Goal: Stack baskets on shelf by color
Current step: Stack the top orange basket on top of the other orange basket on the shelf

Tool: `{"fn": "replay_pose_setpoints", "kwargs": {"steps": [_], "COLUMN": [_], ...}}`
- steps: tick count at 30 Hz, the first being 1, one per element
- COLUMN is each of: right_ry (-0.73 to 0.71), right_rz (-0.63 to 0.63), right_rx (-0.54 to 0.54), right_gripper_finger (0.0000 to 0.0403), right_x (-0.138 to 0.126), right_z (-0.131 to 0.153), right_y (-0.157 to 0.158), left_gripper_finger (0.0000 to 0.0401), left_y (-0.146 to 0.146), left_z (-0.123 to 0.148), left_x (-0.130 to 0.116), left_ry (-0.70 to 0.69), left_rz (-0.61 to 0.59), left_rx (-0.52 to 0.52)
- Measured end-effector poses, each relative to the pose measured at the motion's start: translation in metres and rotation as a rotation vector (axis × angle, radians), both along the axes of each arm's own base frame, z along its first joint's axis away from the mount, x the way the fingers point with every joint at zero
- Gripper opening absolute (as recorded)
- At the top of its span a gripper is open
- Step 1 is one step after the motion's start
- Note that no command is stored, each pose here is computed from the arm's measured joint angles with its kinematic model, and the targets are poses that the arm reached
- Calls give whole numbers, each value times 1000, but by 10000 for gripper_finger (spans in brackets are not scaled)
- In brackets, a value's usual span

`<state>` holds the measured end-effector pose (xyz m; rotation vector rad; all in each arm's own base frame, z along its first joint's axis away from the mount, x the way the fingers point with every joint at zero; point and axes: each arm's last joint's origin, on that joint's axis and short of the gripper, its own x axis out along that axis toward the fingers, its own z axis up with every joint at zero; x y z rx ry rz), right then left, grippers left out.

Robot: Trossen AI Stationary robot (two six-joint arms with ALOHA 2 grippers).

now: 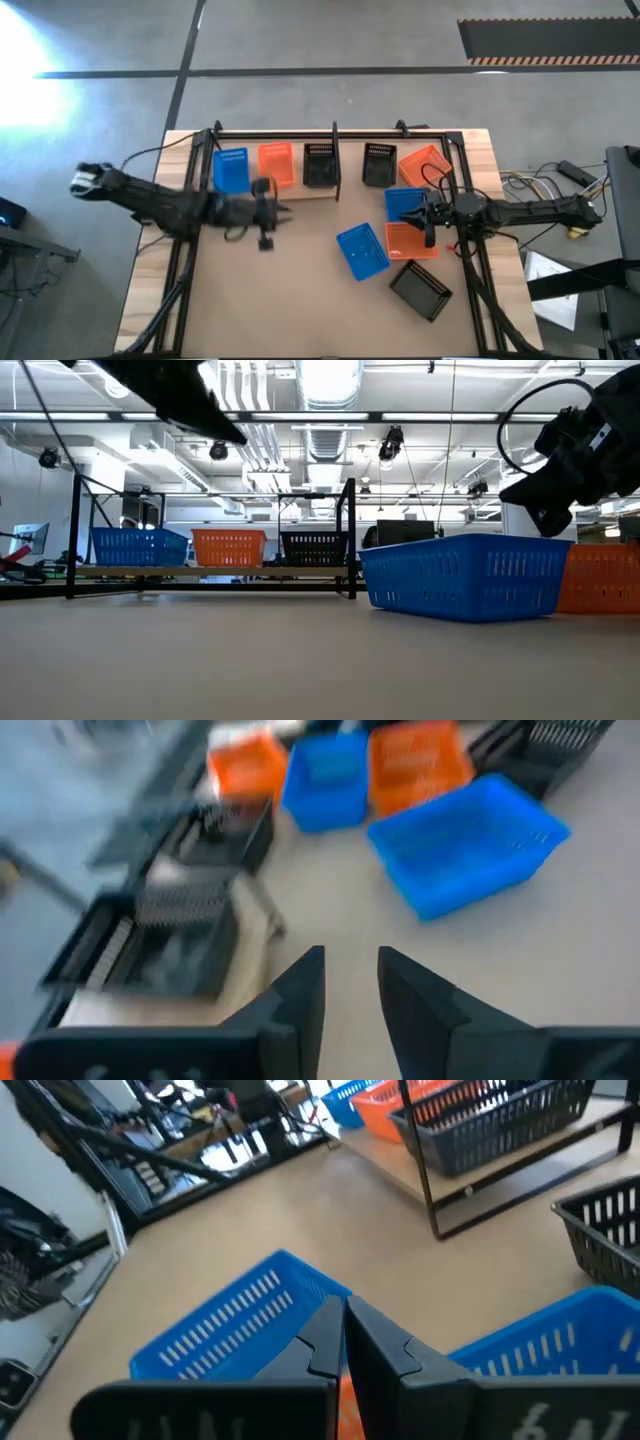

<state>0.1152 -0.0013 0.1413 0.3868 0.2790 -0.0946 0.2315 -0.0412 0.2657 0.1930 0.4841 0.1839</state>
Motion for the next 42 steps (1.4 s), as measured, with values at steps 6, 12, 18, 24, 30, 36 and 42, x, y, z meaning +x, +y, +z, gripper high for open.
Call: {"fn": "replay_pose_setpoints", "kwargs": {"steps": [6, 12, 18, 24, 30, 36, 42], "right_ry": [-28, 339, 660, 876, 1093, 1216, 1258], "right_rz": [-33, -418, -514, -459, -537, -559, -548], "right_rx": [-136, -210, -224, -126, -38, 17, 26], "right_gripper_finger": [9, 13, 56, 131, 171, 163, 117], "right_x": [11, 16, 36, 73, 89, 90, 91], "right_z": [20, 76, 106, 97, 68, 44, 35], "right_y": [-2, -14, -29, -67, -117, -138, -141], "left_gripper_finger": [60, 59, 59, 59, 59, 59, 59], "left_y": [-64, -93, -103, -107, -110, -115, -119], "left_z": [-30, -67, -95, -101, -101, -102, -102], "left_x": [33, 68, 94, 102, 100, 97, 95], "left_ry": [-172, -253, -235, -223, -221, -220, -220], "left_rz": [-36, -46, -42, -46, -58, -74, -89], "left_rx": [26, -4, 20, 36, 33, 30, 27]}}
